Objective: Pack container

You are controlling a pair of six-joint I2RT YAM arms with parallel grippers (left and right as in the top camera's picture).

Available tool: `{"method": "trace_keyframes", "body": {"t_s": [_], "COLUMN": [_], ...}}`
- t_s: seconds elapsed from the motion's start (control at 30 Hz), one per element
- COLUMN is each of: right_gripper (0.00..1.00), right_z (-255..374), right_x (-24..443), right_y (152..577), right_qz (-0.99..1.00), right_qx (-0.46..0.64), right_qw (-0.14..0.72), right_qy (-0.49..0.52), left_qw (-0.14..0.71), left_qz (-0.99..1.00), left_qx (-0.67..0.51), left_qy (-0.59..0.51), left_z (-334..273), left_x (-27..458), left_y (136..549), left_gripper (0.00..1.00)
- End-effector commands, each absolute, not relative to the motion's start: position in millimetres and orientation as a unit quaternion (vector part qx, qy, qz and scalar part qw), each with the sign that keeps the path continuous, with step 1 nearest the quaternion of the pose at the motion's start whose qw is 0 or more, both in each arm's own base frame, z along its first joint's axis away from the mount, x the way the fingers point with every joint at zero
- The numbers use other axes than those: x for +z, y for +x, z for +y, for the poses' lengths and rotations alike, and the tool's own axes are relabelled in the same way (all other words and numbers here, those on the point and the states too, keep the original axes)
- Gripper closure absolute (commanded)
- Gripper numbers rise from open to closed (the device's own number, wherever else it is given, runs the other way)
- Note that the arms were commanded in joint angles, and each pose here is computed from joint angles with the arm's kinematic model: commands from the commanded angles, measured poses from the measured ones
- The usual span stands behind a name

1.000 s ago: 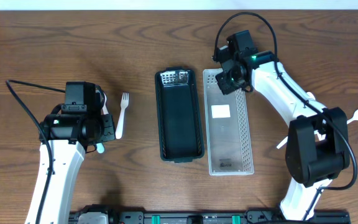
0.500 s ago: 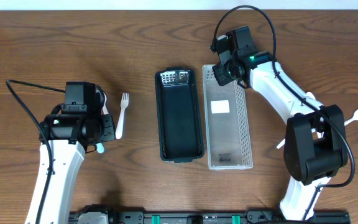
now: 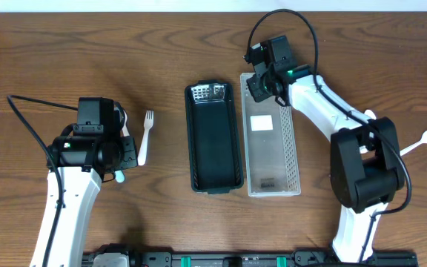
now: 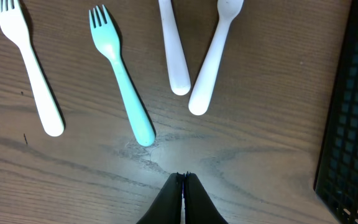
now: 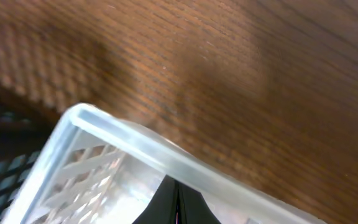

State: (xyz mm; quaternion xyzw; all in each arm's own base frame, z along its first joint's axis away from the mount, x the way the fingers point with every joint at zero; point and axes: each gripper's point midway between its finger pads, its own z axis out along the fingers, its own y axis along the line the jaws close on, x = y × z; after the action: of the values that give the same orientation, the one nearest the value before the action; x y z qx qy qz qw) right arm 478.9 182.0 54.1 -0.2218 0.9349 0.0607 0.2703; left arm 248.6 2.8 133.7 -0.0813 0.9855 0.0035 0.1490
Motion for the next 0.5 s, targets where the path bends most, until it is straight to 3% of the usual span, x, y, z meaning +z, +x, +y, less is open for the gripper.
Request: {"method": "trace_keyframes", "body": {"t_s": [0.0, 0.23, 0.47], "right_gripper": [0.98, 0.99, 0.99], "right_z": [186.4, 191.0, 175.0], "right_x": [63.5, 73.3, 172.7], "right_y": [490.3, 479.5, 481.5], "right_qz": [0.930, 0.931, 0.906], "right_qx": [0.063, 0.074, 0.060], "right_qw": [0.294, 0.284, 0.378], "right_qy": [-0.210, -0.216, -0.182], "left_qw": [0.156, 0.156, 0.156], "left_qz": [0.984, 0.984, 0.984], "left_qx": [0.003, 0.003, 0.004], "left_qy": [-0.087, -0.087, -0.087], "left_z": [4.5, 4.5, 4.5], "left_x": [139.2, 139.1, 139.1], "left_y": [251.9, 251.8, 251.9], "left_gripper": [0.94, 0.94, 0.94]}}
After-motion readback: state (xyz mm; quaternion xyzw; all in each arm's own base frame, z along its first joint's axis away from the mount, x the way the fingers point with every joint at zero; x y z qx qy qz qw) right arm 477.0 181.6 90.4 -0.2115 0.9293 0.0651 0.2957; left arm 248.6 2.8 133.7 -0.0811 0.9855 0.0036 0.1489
